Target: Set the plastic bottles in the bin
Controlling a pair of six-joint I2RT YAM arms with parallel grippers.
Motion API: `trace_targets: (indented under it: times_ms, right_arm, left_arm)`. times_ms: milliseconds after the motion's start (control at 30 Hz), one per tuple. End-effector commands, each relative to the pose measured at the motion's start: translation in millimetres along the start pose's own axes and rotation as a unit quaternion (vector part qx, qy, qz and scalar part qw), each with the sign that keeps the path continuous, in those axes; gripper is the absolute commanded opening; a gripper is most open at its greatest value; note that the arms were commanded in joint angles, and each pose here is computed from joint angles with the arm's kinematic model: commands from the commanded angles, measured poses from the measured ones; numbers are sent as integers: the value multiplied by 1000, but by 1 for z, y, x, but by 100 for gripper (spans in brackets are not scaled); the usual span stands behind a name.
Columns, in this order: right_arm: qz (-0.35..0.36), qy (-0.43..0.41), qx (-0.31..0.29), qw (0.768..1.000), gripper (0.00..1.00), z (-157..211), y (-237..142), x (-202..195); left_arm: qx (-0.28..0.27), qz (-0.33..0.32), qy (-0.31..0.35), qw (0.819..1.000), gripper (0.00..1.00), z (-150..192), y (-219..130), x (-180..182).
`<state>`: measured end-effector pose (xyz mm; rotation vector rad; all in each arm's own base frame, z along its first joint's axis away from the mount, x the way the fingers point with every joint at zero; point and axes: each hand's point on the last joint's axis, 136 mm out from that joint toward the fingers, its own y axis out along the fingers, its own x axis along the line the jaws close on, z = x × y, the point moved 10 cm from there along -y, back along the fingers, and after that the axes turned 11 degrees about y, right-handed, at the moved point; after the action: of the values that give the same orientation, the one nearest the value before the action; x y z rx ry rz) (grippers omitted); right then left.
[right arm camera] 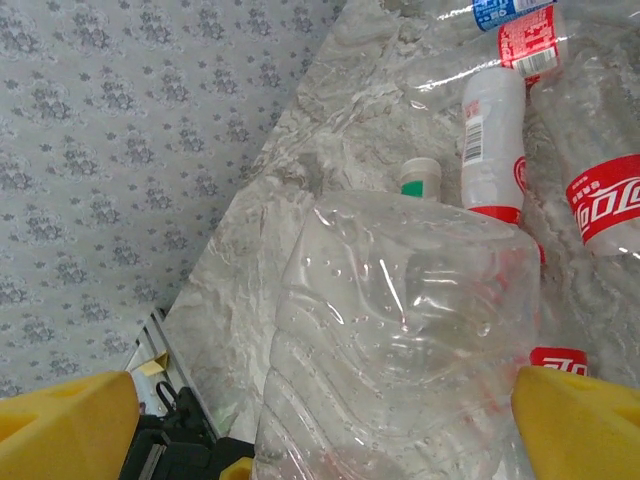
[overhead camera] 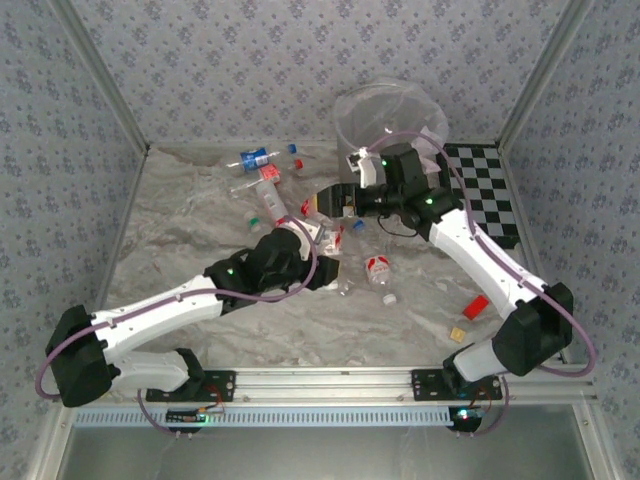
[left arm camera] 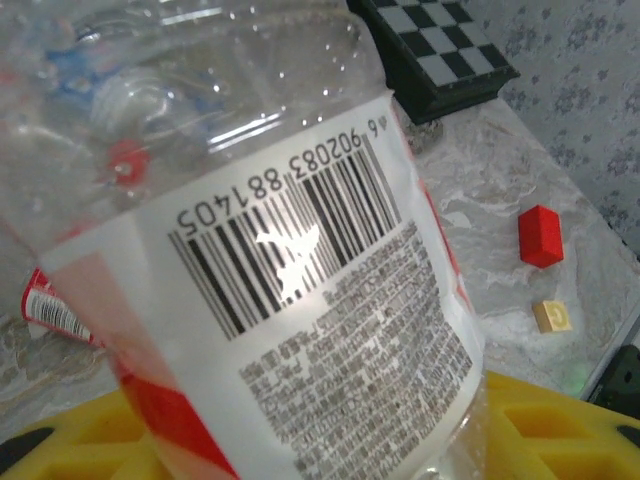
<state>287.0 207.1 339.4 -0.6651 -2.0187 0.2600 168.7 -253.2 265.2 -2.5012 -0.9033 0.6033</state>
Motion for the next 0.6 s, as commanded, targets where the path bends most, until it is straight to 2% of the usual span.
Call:
trace_targets:
  times_ms: [0, 233, 567]
  right_arm:
    - [2, 2, -10, 1000, 98, -9, -1, 3]
    - [39, 12, -22, 999, 99, -13, -9, -11]
    - [36, 15, -36, 999, 66, -14, -26, -16]
  left_arm:
    - [-42, 68, 32, 996, 41, -12, -2, -13]
    - [-43, 78, 22, 996, 42, -7, 0, -13]
    - [-44, 103, 27, 993, 47, -8, 1, -17]
